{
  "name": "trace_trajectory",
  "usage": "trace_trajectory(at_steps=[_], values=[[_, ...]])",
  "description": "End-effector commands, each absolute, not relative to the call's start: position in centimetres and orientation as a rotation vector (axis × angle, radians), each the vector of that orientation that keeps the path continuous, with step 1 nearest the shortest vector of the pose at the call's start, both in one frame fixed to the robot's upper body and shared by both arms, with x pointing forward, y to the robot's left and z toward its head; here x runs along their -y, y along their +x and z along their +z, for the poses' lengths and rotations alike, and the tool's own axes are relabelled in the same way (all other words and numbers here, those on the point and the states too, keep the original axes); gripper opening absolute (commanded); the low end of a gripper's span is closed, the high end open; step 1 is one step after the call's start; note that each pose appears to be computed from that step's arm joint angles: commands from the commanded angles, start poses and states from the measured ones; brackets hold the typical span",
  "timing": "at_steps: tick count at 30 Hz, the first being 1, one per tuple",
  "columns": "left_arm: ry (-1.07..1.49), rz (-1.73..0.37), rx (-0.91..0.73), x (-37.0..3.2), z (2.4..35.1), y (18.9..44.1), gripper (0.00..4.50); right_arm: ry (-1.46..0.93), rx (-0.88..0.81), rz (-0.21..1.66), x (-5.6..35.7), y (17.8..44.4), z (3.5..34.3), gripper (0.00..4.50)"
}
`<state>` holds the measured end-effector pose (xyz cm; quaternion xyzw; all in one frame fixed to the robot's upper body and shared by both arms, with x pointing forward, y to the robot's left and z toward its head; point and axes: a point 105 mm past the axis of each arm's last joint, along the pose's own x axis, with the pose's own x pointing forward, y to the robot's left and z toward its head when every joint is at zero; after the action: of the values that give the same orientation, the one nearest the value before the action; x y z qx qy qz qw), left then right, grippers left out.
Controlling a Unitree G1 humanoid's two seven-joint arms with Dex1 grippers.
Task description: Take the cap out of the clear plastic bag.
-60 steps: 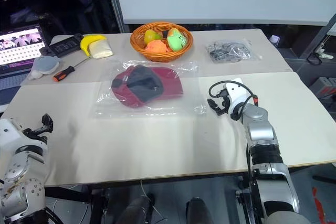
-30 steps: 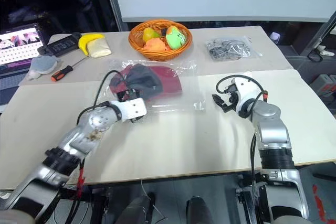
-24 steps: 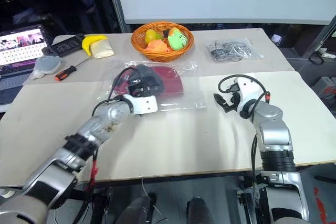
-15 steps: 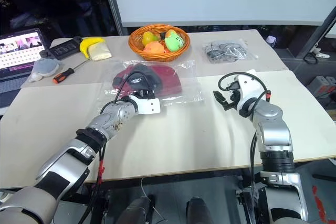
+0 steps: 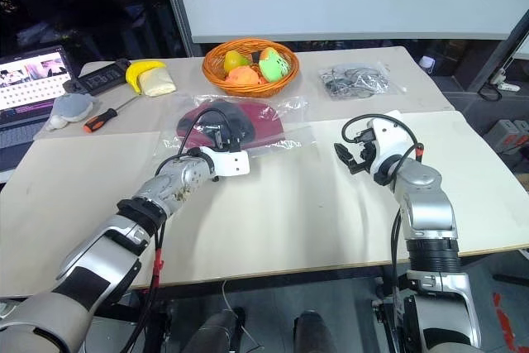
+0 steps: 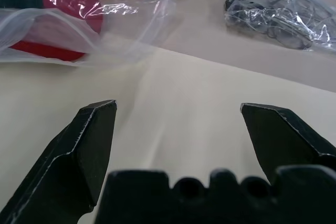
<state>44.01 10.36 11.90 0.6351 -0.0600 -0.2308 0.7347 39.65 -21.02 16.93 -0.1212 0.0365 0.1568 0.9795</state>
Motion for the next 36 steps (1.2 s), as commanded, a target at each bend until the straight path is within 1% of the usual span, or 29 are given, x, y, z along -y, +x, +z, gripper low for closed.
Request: trace_trajectory(at_steps=[1,2,4,6,8,10,13,14,17,24,26,28,30,31,34,35,36], values=[[1.489,-0.541,0.349,-12.4,14.0,42.3,0.03,-0.242,0.017,0.329,20.1,39.7,19.6,4.5],[1.53,-0.549,0.439,-13.1,15.1,41.7,0.03,-0.242,0.021,0.331,20.1,39.7,19.8,4.5],[1.59,-0.575,0.563,-14.2,16.8,40.6,0.03,-0.246,0.025,0.328,20.2,39.7,19.9,4.5],[1.619,-0.592,0.627,-15.1,17.8,40.1,0.03,-0.247,0.028,0.322,20.4,39.7,20.0,4.5],[1.64,-0.616,0.729,-15.4,19.2,39.2,0.03,-0.249,0.03,0.312,20.6,39.6,20.0,4.5],[1.65,-0.673,0.852,-15.6,20.4,37.8,0.03,-0.249,0.034,0.305,20.7,39.5,20.1,4.5],[1.589,-0.752,1.042,-15.1,21.6,35.4,0.03,-0.249,0.034,0.294,20.9,39.3,20.0,4.5],[1.584,-0.768,1.069,-15.0,21.5,35.1,0.03,-0.249,0.033,0.292,21.0,39.2,20.0,4.5],[1.588,-0.879,1.129,-14.6,19.9,33.8,0.03,-0.25,0.032,0.281,21.2,39.0,20.0,4.5],[1.59,-1.109,1.14,-14.4,15.5,32.1,0.03,-0.253,0.024,0.262,21.7,38.7,20.0,4.5],[1.626,-1.136,1.128,-14.8,14.0,32.3,0.03,-0.25,0.025,0.257,21.7,38.6,20.0,4.5],[1.661,-1.136,1.139,-15.2,13.4,32.7,0.03,-0.25,0.023,0.252,21.9,38.4,20.0,4.5],[1.707,-1.119,1.144,-15.4,13.1,33.4,0.69,-0.249,0.022,0.247,22.0,38.3,19.9,4.5],[1.714,-1.115,1.131,-15.5,13.1,33.7,0.81,-0.249,0.022,0.244,22.0,38.2,19.9,4.5],[1.771,-1.088,1.087,-16.2,12.8,34.7,1.85,-0.246,0.023,0.24,22.1,38.0,20.0,4.5],[1.785,-1.075,1.078,-16.4,12.8,34.9,2.14,-0.245,0.023,0.24,22.0,38.0,20.0,4.5],[1.807,-1.034,1.045,-16.7,12.9,35.5,2.61,-0.245,0.022,0.242,22.0,38.0,20.0,4.5]])
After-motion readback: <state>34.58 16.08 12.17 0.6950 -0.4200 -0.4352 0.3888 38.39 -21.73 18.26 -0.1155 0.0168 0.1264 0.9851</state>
